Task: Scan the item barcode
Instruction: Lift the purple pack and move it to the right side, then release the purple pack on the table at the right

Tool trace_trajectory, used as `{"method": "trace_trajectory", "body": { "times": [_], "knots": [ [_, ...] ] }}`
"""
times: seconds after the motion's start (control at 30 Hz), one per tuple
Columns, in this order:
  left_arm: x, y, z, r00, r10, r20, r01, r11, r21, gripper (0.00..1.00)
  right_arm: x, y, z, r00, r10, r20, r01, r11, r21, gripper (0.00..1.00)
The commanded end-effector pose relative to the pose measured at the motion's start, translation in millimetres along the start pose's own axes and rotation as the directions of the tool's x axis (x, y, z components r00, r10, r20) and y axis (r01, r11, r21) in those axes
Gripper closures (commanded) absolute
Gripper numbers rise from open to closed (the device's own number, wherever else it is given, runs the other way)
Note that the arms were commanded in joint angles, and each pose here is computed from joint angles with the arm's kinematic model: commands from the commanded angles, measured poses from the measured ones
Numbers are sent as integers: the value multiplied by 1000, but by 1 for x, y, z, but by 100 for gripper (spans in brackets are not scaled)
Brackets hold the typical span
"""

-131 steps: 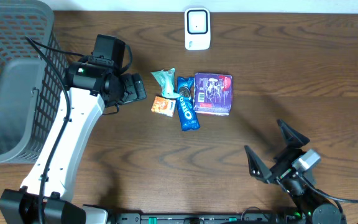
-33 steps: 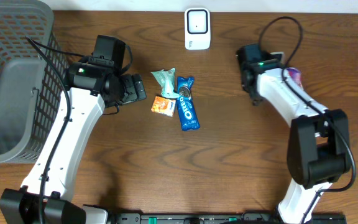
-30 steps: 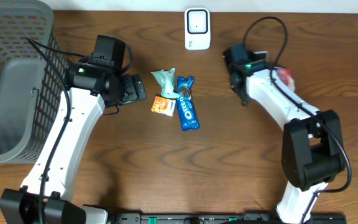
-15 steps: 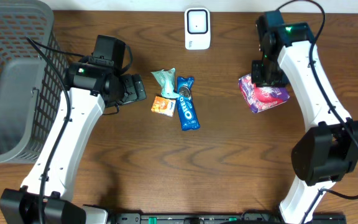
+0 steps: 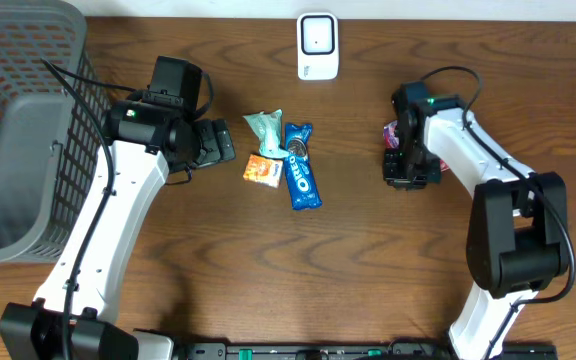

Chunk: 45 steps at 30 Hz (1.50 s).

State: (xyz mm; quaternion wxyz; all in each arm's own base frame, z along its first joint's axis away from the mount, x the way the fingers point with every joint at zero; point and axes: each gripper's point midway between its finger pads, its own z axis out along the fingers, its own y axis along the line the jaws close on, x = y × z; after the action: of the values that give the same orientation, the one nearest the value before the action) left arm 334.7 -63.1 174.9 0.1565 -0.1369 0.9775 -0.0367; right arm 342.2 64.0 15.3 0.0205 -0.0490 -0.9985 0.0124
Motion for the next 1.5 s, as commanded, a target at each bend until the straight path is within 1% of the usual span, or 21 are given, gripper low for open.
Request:
{"method": "trace_trajectory", "body": {
  "times": [0.0, 0.07, 0.13, 0.27, 0.3, 0.37, 0.43, 0.5, 0.6, 0.63, 0.7, 0.73, 0.77, 0.87, 0.97, 1.1, 1.2, 1.23, 1.3, 1.4, 1.47],
  "knots": [
    [1, 4, 2, 1000, 14, -5, -14, 1000, -17, 2, -12, 5, 10, 997, 21, 73, -20, 1000, -16, 88],
    [1, 4, 2, 1000, 14, -5, -14, 1000, -17, 2, -36, 13, 8, 985, 27, 171, -19, 999, -49, 91],
    [1, 4, 2, 1000, 14, -4, -14, 1000, -17, 2, -59, 15, 2, 963, 36, 266, -21, 998, -60, 90],
    [1, 4, 2, 1000, 14, -4, -14, 1000, -17, 2, -84, -5, -6, 923, 54, 380, -73, 997, 37, 89],
    [1, 4, 2, 1000, 14, -5, -14, 1000, -17, 2, -88, -11, -8, 915, 55, 401, -89, 994, 68, 87],
    [1, 4, 2, 1000, 14, -4, -14, 1000, -17, 2, -97, -28, -15, 890, 59, 452, -137, 980, 142, 77],
    [1, 4, 2, 1000, 14, -4, -14, 1000, -17, 2, -99, -41, -17, 886, 49, 461, -150, 971, 185, 76],
    [1, 4, 2, 1000, 14, -4, -14, 1000, -17, 2, -102, -49, -17, 883, 58, 466, -161, 970, 184, 76],
    [1, 4, 2, 1000, 14, -5, -14, 1000, -17, 2, -113, -49, -23, 865, 79, 496, -174, 973, 149, 65],
    [1, 4, 2, 1000, 14, -5, -14, 1000, -17, 2, -119, -46, -30, 856, 82, 510, -171, 977, 130, 63],
    [1, 4, 2, 1000, 14, -4, -14, 1000, -17, 2, -127, -41, -40, 841, 83, 534, -169, 979, 115, 63],
    [1, 4, 2, 1000, 14, -5, -14, 1000, -17, 2, -132, -38, -46, 831, 83, 549, -166, 981, 103, 66],
    [1, 4, 2, 1000, 14, -4, -14, 1000, -17, 2, -136, -32, -47, 828, 60, 557, -129, 988, 85, 68],
    [1, 4, 2, 1000, 14, -5, -14, 1000, -17, 2, -142, -9, -45, 828, -56, 558, 37, 998, 45, 77],
    [1, 4, 2, 1000, 14, -4, -14, 1000, -17, 2, -142, -18, -32, 841, -64, 538, 20, 996, 88, 88],
    [1, 4, 2, 1000, 14, -4, -14, 1000, -17, 2, -146, -24, -11, 853, -105, 511, 51, 992, 118, 96],
    [1, 4, 2, 1000, 14, -5, -14, 1000, -17, 2, -164, -30, -6, 814, -208, 542, 108, 972, 209, 90],
    [1, 4, 2, 1000, 14, -4, -14, 1000, -17, 2, -167, -36, -9, 805, -214, 553, 90, 966, 242, 90],
    [1, 4, 2, 1000, 14, -4, -14, 1000, -17, 2, -175, -57, -20, 788, -207, 580, -2, 941, 338, 91],
    [1, 4, 2, 1000, 14, -4, -14, 1000, -17, 2, -174, -73, -26, 790, -203, 578, -63, 911, 407, 91],
    [1, 4, 2, 1000, 14, -5, -14, 1000, -17, 2, -174, -84, -29, 793, -195, 577, -95, 896, 434, 89]
  ]
}}
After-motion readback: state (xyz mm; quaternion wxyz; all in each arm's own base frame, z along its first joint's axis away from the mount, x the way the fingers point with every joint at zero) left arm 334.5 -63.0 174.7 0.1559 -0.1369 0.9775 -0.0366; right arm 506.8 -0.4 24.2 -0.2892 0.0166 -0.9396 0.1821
